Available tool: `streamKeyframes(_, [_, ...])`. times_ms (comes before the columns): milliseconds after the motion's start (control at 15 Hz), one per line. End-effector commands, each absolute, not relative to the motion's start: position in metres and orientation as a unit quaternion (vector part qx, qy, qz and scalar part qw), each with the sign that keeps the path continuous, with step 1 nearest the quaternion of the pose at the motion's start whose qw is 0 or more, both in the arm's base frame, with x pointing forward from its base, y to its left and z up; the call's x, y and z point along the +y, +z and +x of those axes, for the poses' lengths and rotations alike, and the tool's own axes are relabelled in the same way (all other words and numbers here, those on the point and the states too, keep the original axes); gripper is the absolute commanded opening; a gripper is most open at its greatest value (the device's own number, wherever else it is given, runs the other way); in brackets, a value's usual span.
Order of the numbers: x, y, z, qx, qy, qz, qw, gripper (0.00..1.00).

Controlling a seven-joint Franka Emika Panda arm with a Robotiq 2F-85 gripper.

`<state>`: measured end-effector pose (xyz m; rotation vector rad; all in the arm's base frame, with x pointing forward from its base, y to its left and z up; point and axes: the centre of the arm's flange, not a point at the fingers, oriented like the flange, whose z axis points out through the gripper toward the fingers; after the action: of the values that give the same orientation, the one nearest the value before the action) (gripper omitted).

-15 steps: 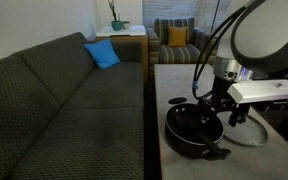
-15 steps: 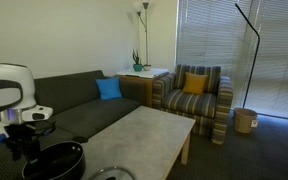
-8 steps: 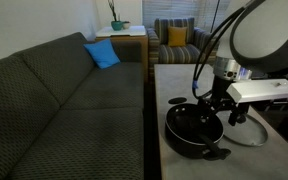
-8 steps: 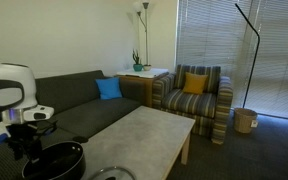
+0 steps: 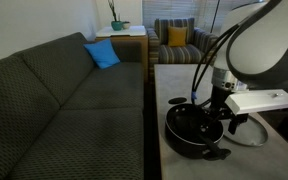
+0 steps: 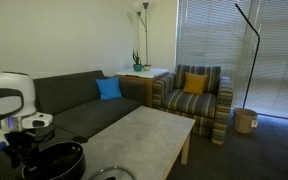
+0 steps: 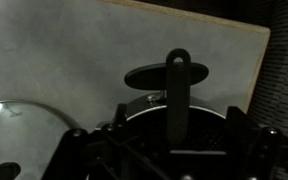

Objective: Move the serving spoon from the pot to the table

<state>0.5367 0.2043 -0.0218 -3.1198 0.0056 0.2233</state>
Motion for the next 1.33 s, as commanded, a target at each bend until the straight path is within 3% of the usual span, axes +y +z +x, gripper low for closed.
streamKeyframes(0, [0.208, -0.037, 0.542, -0.011, 0.083, -0.996, 0.006, 1.00])
streamKeyframes(1267, [0.221, -0.092, 0.524, -0.020, 0.125, -0.992, -0.011, 1.00])
